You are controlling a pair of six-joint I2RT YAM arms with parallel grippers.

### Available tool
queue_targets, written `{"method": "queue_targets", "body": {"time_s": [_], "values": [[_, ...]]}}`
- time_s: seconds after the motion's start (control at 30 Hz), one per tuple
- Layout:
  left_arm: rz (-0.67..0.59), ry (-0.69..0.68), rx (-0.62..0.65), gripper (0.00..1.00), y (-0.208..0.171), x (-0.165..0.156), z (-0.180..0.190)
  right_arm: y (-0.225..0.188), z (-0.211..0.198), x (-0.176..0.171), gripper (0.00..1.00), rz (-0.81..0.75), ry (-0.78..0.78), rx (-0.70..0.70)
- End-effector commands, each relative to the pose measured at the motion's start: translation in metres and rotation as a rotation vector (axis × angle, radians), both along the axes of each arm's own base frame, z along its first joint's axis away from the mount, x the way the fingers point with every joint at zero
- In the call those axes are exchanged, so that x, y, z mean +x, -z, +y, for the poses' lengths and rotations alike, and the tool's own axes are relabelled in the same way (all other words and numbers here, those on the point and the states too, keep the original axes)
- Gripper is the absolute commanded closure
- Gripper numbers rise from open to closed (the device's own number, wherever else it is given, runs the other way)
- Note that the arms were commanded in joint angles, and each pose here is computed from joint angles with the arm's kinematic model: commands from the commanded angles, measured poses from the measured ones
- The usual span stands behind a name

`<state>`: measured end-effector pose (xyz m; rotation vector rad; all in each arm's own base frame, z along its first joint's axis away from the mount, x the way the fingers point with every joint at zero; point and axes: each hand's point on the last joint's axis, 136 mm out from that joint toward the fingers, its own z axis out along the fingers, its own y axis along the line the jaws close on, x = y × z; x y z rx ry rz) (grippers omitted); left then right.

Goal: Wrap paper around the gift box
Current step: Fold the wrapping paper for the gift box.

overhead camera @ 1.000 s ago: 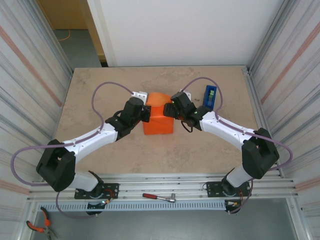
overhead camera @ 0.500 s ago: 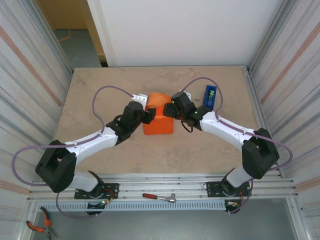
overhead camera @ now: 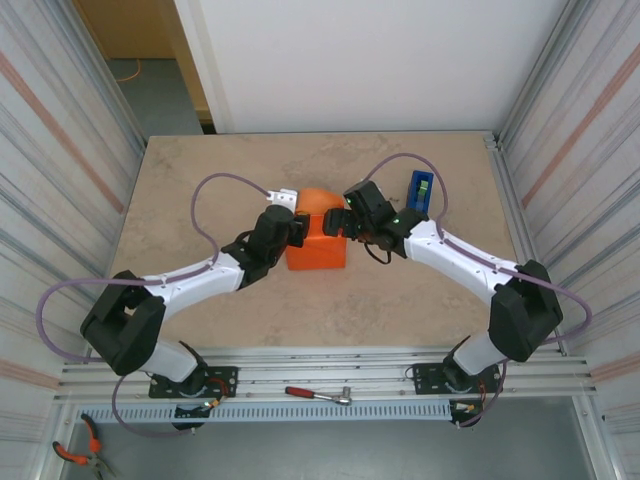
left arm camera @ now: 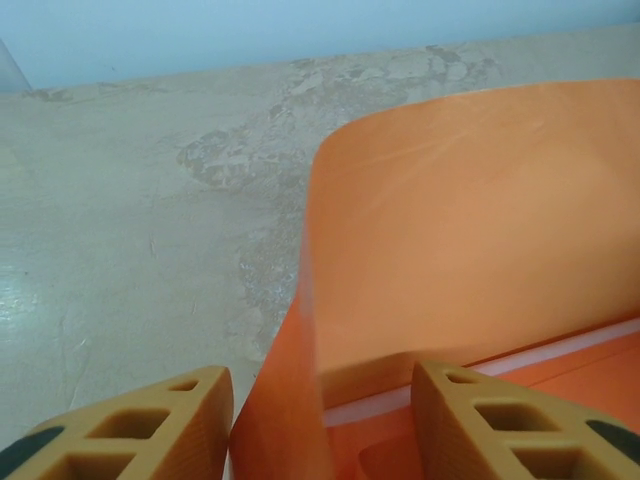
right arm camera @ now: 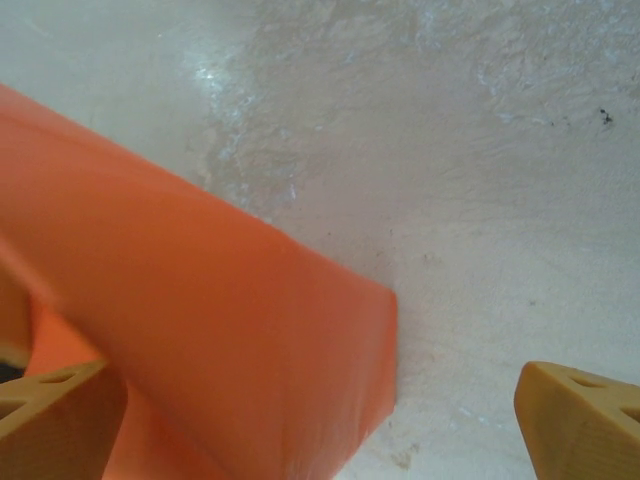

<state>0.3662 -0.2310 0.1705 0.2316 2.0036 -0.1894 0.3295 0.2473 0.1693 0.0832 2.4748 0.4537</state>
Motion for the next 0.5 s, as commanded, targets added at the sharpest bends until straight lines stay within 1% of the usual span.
{"method": "queue_targets", "body": {"time_s": [0.0, 0.1, 0.3, 0.47], "values": [[0.016, -0.055, 0.052, 0.51, 0.01, 0.0, 0.012, -0.038, -0.004, -0.005, 0.0, -0.028, 0.016, 0.03], [0.015, -0.064, 0.065, 0.54, 0.011, -0.001, 0.013, -0.052, -0.01, -0.005, 0.01, -0.029, 0.076, 0.036], [-0.001, -0.071, 0.106, 0.6, 0.015, -0.003, 0.01, -0.094, -0.013, -0.006, 0.01, -0.088, 0.189, 0.075], [-0.014, -0.057, 0.131, 0.61, 0.021, -0.003, 0.002, -0.134, -0.01, -0.008, 0.01, -0.157, 0.216, 0.148]]}}
